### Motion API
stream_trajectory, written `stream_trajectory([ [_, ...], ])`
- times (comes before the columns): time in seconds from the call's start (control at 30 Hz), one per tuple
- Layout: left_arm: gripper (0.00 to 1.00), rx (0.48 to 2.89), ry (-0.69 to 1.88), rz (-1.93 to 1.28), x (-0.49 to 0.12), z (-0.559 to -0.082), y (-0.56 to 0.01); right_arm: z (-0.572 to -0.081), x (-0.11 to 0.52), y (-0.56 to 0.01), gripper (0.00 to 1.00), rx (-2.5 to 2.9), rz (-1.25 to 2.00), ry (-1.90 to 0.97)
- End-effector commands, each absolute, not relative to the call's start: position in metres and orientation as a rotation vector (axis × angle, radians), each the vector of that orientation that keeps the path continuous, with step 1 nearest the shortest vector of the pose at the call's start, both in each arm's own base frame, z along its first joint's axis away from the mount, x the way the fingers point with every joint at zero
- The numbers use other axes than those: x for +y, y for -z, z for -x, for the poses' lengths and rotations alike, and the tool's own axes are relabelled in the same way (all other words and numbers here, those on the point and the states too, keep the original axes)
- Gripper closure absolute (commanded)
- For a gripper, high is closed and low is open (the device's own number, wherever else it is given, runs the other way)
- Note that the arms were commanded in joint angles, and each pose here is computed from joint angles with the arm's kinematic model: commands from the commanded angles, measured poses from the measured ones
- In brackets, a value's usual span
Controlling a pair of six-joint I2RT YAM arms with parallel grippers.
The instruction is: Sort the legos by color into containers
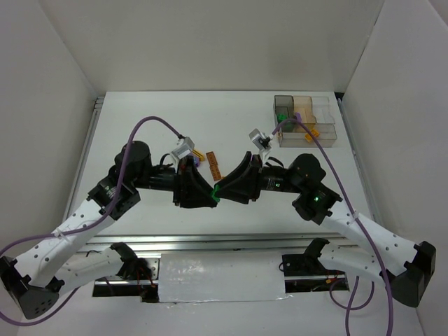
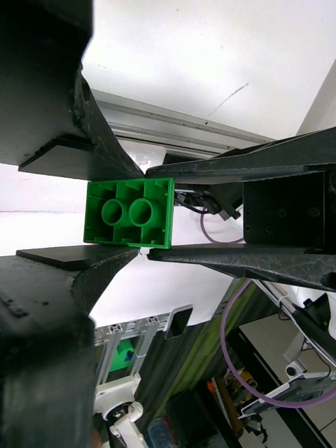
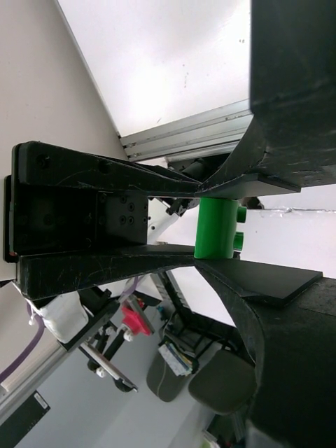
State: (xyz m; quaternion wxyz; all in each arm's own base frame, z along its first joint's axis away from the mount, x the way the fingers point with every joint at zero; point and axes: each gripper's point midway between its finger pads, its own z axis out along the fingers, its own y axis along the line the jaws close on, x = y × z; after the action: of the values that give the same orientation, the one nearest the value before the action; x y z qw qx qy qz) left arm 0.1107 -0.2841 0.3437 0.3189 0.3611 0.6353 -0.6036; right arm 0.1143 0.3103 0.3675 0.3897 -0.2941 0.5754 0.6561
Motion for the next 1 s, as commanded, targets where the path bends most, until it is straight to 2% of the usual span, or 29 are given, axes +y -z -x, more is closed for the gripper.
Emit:
stream_trajectory([
  [0.0, 0.88, 1.611, 1.561, -0.952, -0.289, -0.119, -0.359, -0.118, 0.315, -0.367, 1.00, 1.430, 0.756, -1.618],
  [0.1, 0.04, 1.638, 1.542, -0.921, -0.289, -0.124, -0.355, -0.125, 0.313, -0.365, 1.00, 1.407, 0.723, -1.577],
  [0.13, 0.00, 1.642, 1.540, -0.915, -0.290, -0.125, -0.354, -0.129, 0.313, -0.364, 1.00, 1.407, 0.716, -1.560],
  [0.27, 0.00, 1.721, 1.479, -0.874, -0.288, -0.134, -0.342, -0.146, 0.307, -0.362, 1.00, 1.427, 0.658, -1.476],
  [0.43, 0.00, 1.880, 1.272, -0.720, -0.276, -0.165, -0.321, -0.199, 0.284, -0.347, 1.00, 1.518, 0.505, -1.297],
  [0.57, 0.01, 2.057, 0.890, -0.396, -0.237, -0.218, -0.290, -0.277, 0.224, -0.317, 1.00, 1.637, 0.216, -1.014],
  [0.67, 0.00, 2.130, 0.695, -0.272, -0.211, -0.234, -0.270, -0.338, 0.167, -0.290, 1.00, 1.706, -0.021, -0.716],
  [0.87, 0.00, 2.172, 0.578, -0.314, -0.189, -0.225, -0.251, -0.480, 0.075, -0.245, 1.00, 1.828, -0.357, -0.148],
  [0.97, 0.00, 2.183, 0.470, -0.268, -0.169, -0.225, -0.237, -0.538, 0.057, -0.234, 1.00, 1.848, -0.395, -0.062],
])
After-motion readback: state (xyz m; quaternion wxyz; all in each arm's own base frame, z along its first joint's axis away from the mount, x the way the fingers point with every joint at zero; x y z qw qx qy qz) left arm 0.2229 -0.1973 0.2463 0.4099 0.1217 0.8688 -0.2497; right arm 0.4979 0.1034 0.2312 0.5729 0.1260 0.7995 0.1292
